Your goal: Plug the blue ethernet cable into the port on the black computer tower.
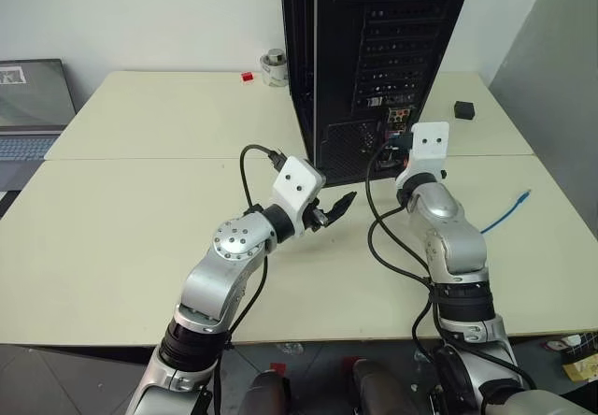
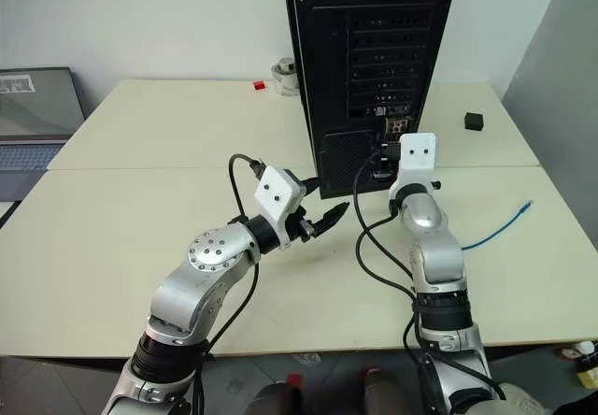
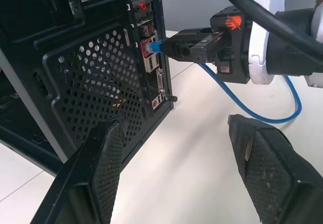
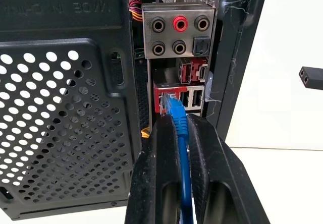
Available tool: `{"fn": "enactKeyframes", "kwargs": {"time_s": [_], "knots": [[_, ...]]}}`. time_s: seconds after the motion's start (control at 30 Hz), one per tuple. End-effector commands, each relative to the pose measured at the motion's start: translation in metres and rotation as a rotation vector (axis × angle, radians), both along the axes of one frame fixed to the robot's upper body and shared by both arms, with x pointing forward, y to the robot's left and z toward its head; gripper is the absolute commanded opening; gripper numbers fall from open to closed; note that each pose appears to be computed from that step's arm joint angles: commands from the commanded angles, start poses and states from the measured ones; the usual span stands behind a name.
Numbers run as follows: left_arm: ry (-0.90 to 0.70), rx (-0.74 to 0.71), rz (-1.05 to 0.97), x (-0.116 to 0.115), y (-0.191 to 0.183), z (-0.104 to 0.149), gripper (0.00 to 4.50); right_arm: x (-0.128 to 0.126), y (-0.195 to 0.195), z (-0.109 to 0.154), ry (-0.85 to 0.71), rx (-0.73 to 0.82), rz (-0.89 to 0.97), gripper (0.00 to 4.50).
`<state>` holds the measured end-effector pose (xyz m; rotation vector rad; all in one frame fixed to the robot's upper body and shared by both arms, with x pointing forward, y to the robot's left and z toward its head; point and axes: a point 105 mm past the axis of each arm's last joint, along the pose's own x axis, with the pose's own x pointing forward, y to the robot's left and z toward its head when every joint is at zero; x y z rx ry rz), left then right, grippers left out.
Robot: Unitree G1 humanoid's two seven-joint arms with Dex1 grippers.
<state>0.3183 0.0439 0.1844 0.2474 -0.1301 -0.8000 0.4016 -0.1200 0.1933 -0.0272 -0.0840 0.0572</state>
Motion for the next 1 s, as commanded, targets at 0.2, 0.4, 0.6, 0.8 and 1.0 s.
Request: {"fn": "enactKeyframes", "kwargs": {"time_s": [0.2, 0.4, 0.6, 0.8, 1.0], "knots": [[-0.058, -0.009, -0.007, -0.003, -0.003, 0.013, 3.37, 0.007, 0.011, 0.030, -0.105, -0.008, -0.004, 0.00], [-0.057, -0.007, -0.004, -0.003, -0.003, 0.012, 3.37, 0.010, 0.013, 0.029, -0.110, -0.008, -0.006, 0.00], [-0.053, -0.004, 0.002, -0.003, 0.000, 0.010, 3.37, 0.009, 0.011, 0.024, -0.112, -0.007, 0.040, 0.00], [-0.051, 0.005, 0.010, 0.000, 0.004, 0.009, 3.43, 0.004, -0.002, 0.018, -0.088, -0.031, 0.073, 1.32], [-0.051, 0.015, 0.009, 0.003, 0.005, 0.007, 3.43, -0.006, -0.012, 0.019, -0.080, -0.015, 0.124, 2.75]]}}
